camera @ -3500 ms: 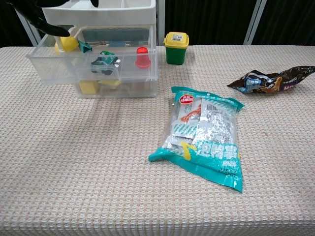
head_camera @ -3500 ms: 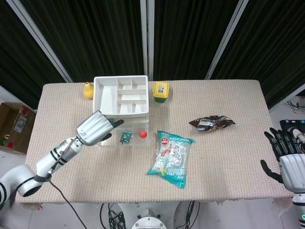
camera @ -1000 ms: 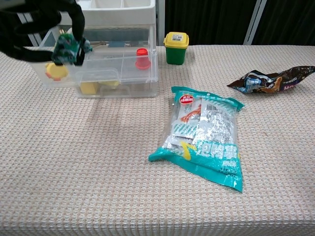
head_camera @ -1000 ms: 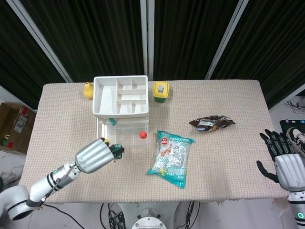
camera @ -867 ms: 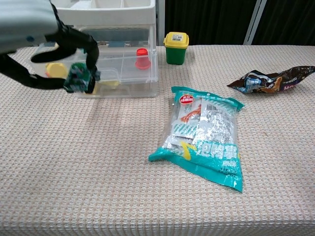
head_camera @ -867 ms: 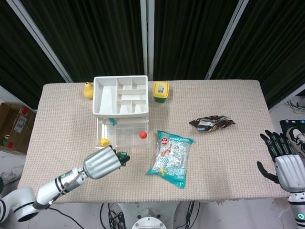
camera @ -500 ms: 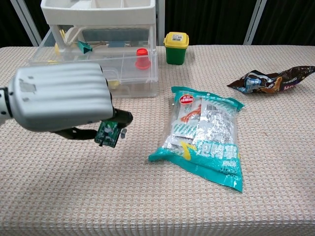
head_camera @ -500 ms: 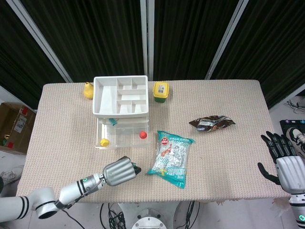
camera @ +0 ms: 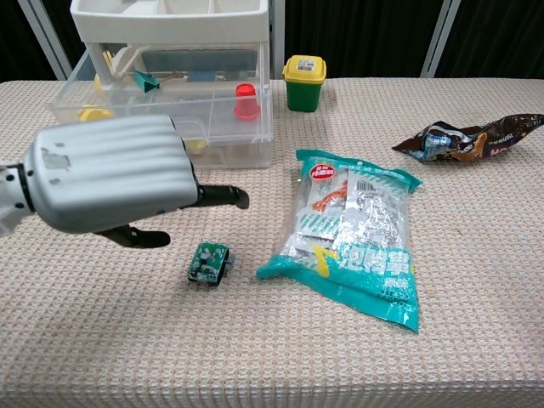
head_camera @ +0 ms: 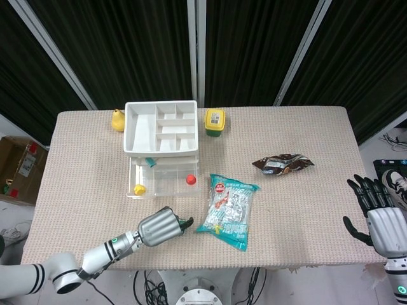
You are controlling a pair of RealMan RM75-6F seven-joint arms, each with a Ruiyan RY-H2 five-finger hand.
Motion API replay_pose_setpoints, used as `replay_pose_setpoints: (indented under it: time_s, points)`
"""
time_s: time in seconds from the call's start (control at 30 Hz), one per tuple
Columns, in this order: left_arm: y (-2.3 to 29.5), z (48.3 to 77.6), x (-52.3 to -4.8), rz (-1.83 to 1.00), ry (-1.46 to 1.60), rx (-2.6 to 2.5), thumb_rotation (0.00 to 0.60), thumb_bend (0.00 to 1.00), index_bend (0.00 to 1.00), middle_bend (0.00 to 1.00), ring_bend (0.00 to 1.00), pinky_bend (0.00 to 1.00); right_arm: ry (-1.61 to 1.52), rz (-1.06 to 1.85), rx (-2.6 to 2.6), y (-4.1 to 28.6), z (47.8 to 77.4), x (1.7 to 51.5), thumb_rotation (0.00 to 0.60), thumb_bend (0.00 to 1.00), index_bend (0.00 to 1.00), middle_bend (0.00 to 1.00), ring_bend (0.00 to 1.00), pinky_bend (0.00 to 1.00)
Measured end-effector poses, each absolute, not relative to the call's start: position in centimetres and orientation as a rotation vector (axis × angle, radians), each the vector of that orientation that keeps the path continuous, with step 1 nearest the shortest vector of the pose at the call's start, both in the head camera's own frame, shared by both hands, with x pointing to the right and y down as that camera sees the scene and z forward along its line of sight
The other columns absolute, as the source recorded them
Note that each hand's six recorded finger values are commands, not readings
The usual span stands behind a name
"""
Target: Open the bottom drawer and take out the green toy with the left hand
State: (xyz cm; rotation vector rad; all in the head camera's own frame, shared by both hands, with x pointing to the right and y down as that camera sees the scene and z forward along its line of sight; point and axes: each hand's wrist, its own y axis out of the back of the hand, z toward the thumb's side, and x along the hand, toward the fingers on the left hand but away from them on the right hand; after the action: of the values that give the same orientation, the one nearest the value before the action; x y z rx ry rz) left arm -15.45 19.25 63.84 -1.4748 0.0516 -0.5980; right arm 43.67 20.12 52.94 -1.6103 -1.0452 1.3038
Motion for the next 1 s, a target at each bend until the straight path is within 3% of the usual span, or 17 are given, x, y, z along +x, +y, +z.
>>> replay_pose_setpoints:
  time_s: [0.27,0.43,0.6,0.63,0.73,0.8,0.87,1.0]
  points:
    - [16.8,58.8,-19.6,-0.638,0.345,-1.485,0.6,0.12,0.22,0.51,0.61,0.88,-1.048,1.296,-1.614,20.3,52.8,43.6,0.6,0.29,0.0,0.0,0.0,0.0]
    - [14.5,56.2,-24.9,-0.751,0.593,-1.526,0.6,0.11,0.22,0.43,0.49,0.66,-1.043,1.283,-1.622,20.3,52.8,43.4,0.6,0.29,0.0,0.0,0.0,0.0]
    - [13.0,56.4,-32.4,-1.015,0.802,-1.562,0.6,0.11,0.23,0.31,0.33,0.35,-1.028,1.28,-1.639,20.4,53.2,43.3,0.6,0.29,0.0,0.0,0.0,0.0]
    - [13.0,56.5,-33.9,-1.068,0.841,-1.57,0.6,0.11,0.23,0.3,0.32,0.32,-1.025,1.28,-1.642,20.4,53.3,43.3,0.6,0.29,0.0,0.0,0.0,0.0]
    - [13.9,57.1,-39.1,-1.25,0.969,-1.582,0.583,0.09,0.23,0.25,0.26,0.25,-1.018,1.277,-1.654,20.5,53.5,43.3,0.6,0.29,0.0,0.0,0.0,0.0]
    - [15.5,57.5,-42.3,-1.362,1.027,-1.569,0.497,0.07,0.23,0.24,0.24,0.24,-1.009,1.275,-1.664,20.5,53.9,43.3,0.6,0.3,0.0,0.0,0.0,0.0]
    - [17.3,57.8,-44.4,-1.439,1.056,-1.55,0.452,0.06,0.23,0.24,0.24,0.23,-1.003,1.273,-1.679,20.6,54.2,43.1,0.6,0.3,0.0,0.0,0.0,0.0]
    - [20.2,57.7,-46.0,-1.494,1.097,-1.515,0.44,0.06,0.23,0.23,0.23,0.23,-0.999,1.272,-1.693,20.8,54.8,43.0,0.6,0.3,0.0,0.0,0.0,0.0]
